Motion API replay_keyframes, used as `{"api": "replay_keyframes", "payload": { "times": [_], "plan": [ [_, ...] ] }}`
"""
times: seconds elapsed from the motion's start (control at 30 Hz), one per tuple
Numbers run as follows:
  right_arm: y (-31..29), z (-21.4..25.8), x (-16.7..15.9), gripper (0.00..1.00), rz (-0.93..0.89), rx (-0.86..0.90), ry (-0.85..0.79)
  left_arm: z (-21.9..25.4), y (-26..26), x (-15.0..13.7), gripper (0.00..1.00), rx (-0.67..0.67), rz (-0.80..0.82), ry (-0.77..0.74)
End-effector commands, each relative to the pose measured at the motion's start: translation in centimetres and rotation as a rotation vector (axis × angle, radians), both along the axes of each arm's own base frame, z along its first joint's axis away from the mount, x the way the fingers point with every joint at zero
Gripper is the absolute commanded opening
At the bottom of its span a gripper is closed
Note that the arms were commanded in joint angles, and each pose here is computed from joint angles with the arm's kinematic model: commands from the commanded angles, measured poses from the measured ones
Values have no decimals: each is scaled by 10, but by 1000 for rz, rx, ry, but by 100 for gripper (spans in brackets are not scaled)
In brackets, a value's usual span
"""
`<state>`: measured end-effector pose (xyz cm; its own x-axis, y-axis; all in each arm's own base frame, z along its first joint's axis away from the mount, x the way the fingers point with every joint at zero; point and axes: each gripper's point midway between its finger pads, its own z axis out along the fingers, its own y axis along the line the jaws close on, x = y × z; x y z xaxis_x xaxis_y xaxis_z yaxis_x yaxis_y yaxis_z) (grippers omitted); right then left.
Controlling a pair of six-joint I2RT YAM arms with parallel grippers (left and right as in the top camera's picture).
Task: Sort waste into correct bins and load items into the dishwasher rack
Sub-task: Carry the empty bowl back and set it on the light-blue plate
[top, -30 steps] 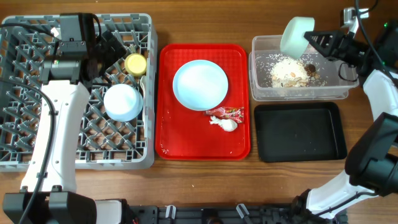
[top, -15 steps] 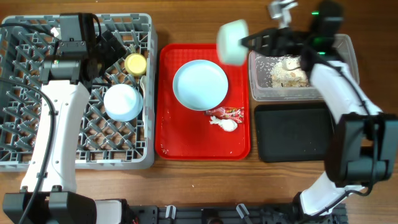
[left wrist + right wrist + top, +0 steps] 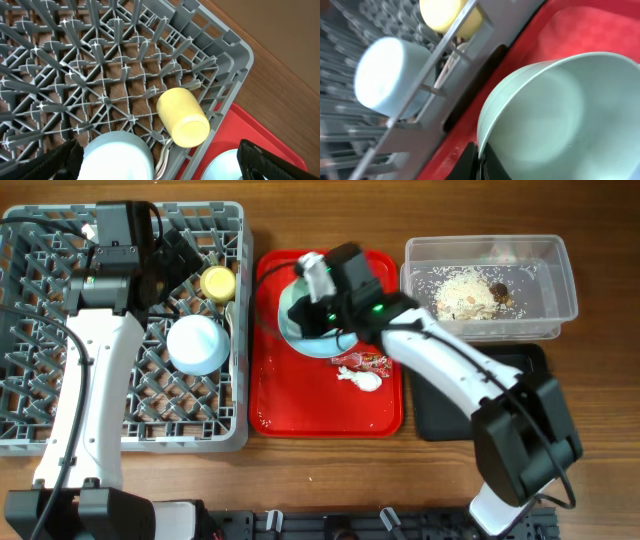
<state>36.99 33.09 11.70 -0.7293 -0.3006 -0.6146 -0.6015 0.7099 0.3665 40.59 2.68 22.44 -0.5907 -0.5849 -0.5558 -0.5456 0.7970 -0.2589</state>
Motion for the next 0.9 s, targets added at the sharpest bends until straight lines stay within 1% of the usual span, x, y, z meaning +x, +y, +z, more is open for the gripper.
{"api": "replay_keyframes", "payload": {
  "times": [0.0,0.23,0.33,0.37,0.47,0.53,0.6,0.63,0.73,0.87],
  "plan": [
    [-16,-11,17,9,-76,-208,-160,8,3,1,100,10,2,-21],
    [-19,-13,16,10,-67,-241,-172,8,3,1,100,10,2,-21],
    [-21,-14,14,17,-30,-269,-189,9,3,1,100,10,2,-22],
    [-24,-13,12,17,-27,-277,-183,8,3,1,100,10,2,-21],
    [-38,-5,-7,21,-8,-322,-135,8,3,1,100,10,2,-21],
    [-53,-1,-25,27,41,-383,-104,8,3,1,100,10,2,-21],
    [-69,-3,-46,48,75,-443,-43,8,3,1,100,10,2,-21],
    [-75,-5,-53,52,82,-465,-14,8,3,1,100,10,2,-21],
    [-104,-25,-86,54,111,-575,142,8,3,1,100,10,2,-21],
    [-123,-57,-100,54,107,-643,185,8,3,1,100,10,2,-21]
  ]
}}
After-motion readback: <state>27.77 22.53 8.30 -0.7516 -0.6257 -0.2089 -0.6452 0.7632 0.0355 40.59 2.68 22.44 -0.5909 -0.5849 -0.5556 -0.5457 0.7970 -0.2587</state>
